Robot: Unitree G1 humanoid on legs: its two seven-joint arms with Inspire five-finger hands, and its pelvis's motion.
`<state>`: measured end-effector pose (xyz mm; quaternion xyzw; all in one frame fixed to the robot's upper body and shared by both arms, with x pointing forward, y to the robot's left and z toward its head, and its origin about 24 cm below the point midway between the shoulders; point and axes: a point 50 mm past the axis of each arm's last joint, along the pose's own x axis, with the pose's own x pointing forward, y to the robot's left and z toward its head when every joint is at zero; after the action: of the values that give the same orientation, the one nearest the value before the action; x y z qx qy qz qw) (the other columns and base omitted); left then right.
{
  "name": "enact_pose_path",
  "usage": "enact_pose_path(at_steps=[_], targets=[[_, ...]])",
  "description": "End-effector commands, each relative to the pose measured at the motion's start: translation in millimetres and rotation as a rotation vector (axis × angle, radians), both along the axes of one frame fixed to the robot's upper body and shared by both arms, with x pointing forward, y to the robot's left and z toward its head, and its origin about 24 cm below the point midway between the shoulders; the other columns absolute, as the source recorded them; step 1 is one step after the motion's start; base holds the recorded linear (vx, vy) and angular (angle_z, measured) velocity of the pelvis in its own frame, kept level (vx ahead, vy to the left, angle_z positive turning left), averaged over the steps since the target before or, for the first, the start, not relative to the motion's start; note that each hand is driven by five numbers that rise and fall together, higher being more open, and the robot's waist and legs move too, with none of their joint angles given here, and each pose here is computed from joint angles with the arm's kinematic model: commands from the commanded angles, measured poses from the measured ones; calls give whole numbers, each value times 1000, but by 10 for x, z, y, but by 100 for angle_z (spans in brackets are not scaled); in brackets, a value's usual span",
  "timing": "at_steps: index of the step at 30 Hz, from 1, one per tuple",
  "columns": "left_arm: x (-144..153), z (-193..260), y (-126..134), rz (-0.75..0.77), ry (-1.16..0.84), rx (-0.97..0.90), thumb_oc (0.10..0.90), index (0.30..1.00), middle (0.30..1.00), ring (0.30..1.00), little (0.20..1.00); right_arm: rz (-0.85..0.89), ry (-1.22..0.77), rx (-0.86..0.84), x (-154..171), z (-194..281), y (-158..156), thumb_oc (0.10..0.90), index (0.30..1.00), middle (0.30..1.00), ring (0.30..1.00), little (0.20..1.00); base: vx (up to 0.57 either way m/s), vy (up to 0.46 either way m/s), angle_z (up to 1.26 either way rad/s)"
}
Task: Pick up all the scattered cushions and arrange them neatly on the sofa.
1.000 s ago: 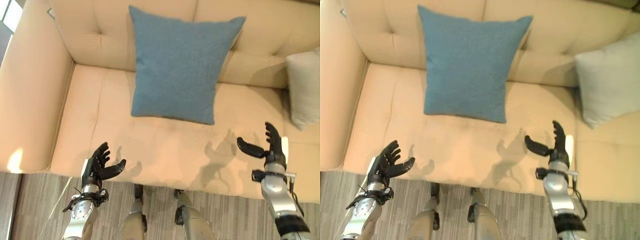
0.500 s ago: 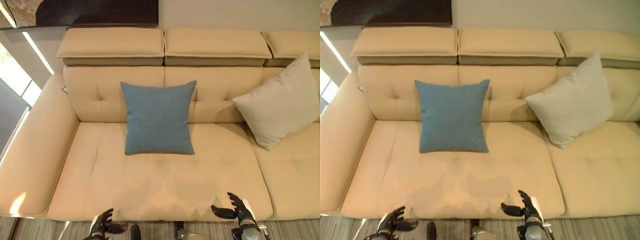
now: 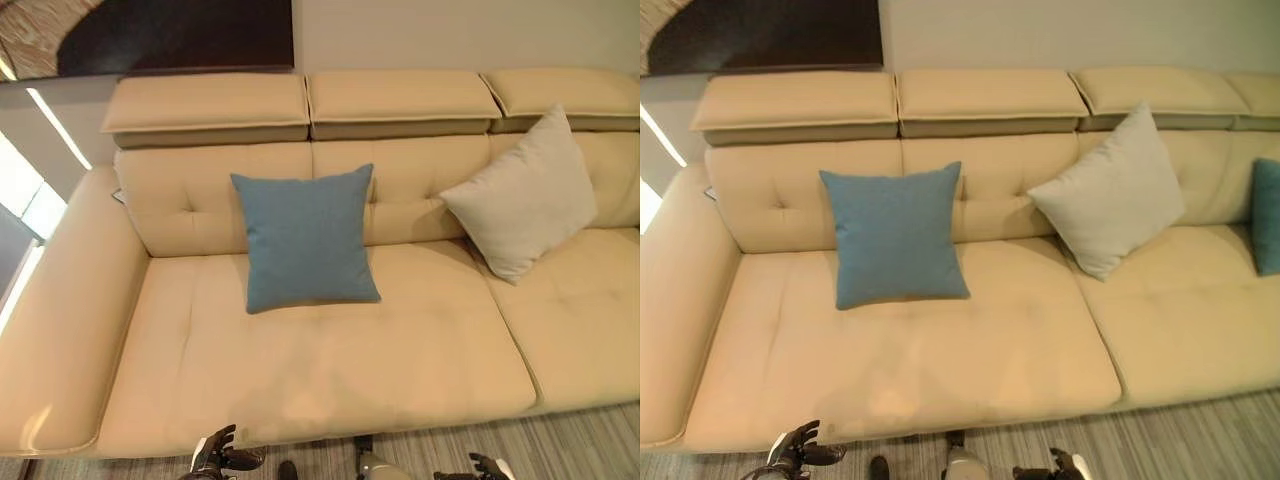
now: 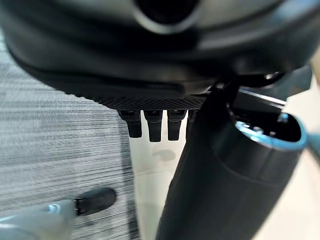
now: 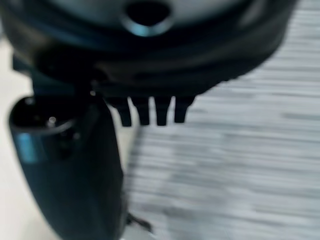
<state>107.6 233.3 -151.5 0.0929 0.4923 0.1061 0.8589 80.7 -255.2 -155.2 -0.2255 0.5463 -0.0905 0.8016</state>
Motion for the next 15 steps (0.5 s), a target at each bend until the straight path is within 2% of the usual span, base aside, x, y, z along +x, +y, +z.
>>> enact_pose_path(at_steps=[1, 9, 15], targets=[[49, 60, 218, 9, -7, 87, 800, 900, 900, 900, 900, 122, -136, -70, 568, 177, -27, 800, 900, 900, 900, 900, -319, 50, -74], [-87, 17, 244, 10, 59, 96, 800, 900, 900, 900, 900, 127, -133, -67, 568, 175, -27, 800, 900, 900, 900, 900, -188, -11, -46], [2, 30, 193, 44, 20, 82, 800, 900, 900, 900, 900, 97, -155, -52, 597, 179, 6, 800, 900, 900, 900, 900, -157, -257, -60]])
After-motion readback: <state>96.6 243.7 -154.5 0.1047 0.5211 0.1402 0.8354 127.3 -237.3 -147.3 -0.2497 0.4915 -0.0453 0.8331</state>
